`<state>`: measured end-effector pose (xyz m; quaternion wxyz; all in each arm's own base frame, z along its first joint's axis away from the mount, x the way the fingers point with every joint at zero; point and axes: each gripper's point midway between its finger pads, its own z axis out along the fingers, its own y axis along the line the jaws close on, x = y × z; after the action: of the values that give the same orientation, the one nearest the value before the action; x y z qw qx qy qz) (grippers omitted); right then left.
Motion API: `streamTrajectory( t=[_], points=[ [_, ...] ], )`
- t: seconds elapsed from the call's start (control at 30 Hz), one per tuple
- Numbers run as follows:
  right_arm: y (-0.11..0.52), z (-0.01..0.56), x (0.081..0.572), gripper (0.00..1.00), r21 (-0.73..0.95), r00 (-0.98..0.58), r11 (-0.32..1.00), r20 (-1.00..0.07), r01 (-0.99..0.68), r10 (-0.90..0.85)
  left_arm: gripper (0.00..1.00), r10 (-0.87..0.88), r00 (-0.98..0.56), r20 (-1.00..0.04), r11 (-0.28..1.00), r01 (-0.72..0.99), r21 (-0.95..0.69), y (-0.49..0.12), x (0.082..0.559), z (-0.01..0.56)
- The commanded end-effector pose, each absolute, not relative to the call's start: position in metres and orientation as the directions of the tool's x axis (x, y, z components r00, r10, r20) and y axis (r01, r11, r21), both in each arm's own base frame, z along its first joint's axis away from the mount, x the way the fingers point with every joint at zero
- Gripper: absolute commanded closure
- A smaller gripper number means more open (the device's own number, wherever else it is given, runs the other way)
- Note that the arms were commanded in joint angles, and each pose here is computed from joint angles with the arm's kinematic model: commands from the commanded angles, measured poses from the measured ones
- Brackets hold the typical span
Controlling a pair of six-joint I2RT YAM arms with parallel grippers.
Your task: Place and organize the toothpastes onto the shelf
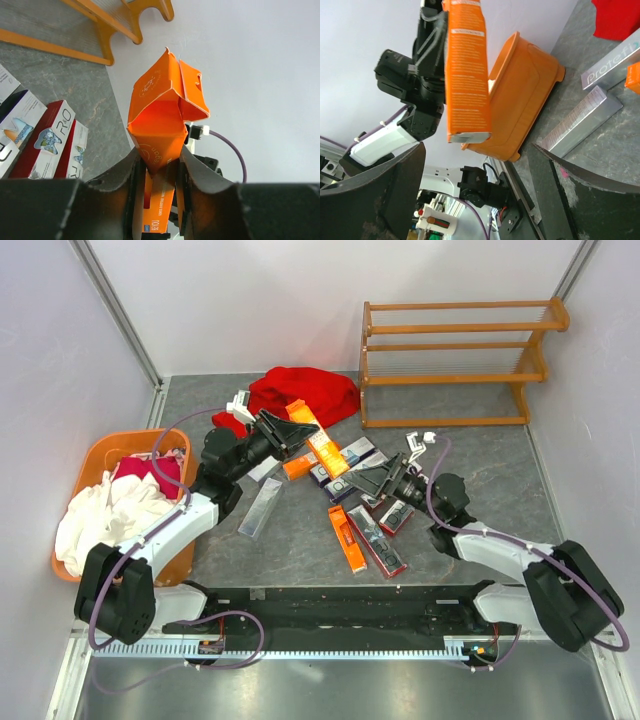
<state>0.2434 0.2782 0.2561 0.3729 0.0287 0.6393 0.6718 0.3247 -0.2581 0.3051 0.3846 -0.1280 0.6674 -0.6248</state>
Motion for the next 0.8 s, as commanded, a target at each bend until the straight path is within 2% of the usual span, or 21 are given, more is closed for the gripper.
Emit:
streamTrajectory(
  t=[0.0,0.2,0.3,0.33,0.4,0.47,0.6,0.63,0.73,0.77],
  points=[
    [0.292,0.284,0.250,0.12,0.841,-0.687,0.042,-0.468,-0.540,0.556,0.69,-0.690,-0.642,-0.335,0.109,0.366,-0.924,-0.254,0.321,0.338],
    [0.300,0.289,0.260,0.17,0.841,-0.694,-0.001,-0.446,-0.541,0.564,0.70,-0.681,-0.650,-0.338,0.103,0.371,-0.923,-0.256,0.319,0.340],
    [0.302,0.291,0.261,0.26,0.841,-0.701,-0.024,-0.434,-0.540,0.565,0.70,-0.682,-0.650,-0.335,0.102,0.369,-0.924,-0.256,0.320,0.339],
    [0.302,0.292,0.261,0.32,0.845,-0.709,-0.035,-0.423,-0.533,0.565,0.70,-0.680,-0.652,-0.335,0.102,0.368,-0.924,-0.256,0.320,0.338],
    [0.302,0.293,0.260,0.34,0.843,-0.710,-0.049,-0.417,-0.535,0.568,0.70,-0.681,-0.651,-0.334,0.102,0.368,-0.924,-0.256,0.320,0.339],
    [0.302,0.293,0.260,0.41,0.846,-0.713,-0.053,-0.411,-0.531,0.567,0.70,-0.682,-0.650,-0.334,0.102,0.368,-0.924,-0.256,0.321,0.338],
    [0.301,0.295,0.261,0.58,0.848,-0.712,-0.055,-0.406,-0.528,0.573,0.66,-0.683,-0.650,-0.332,0.102,0.365,-0.925,-0.256,0.321,0.336],
    [0.301,0.294,0.260,0.63,0.849,-0.712,-0.054,-0.405,-0.526,0.573,0.64,-0.679,-0.654,-0.333,0.104,0.363,-0.926,-0.257,0.321,0.334],
    [0.300,0.296,0.261,0.71,0.849,-0.710,-0.051,-0.405,-0.526,0.576,0.45,-0.678,-0.649,-0.346,0.120,0.367,-0.923,-0.256,0.320,0.331],
    [0.300,0.295,0.262,0.72,0.853,-0.711,-0.045,-0.404,-0.521,0.576,0.34,-0.674,-0.650,-0.352,0.139,0.356,-0.924,-0.255,0.321,0.328]
  ],
)
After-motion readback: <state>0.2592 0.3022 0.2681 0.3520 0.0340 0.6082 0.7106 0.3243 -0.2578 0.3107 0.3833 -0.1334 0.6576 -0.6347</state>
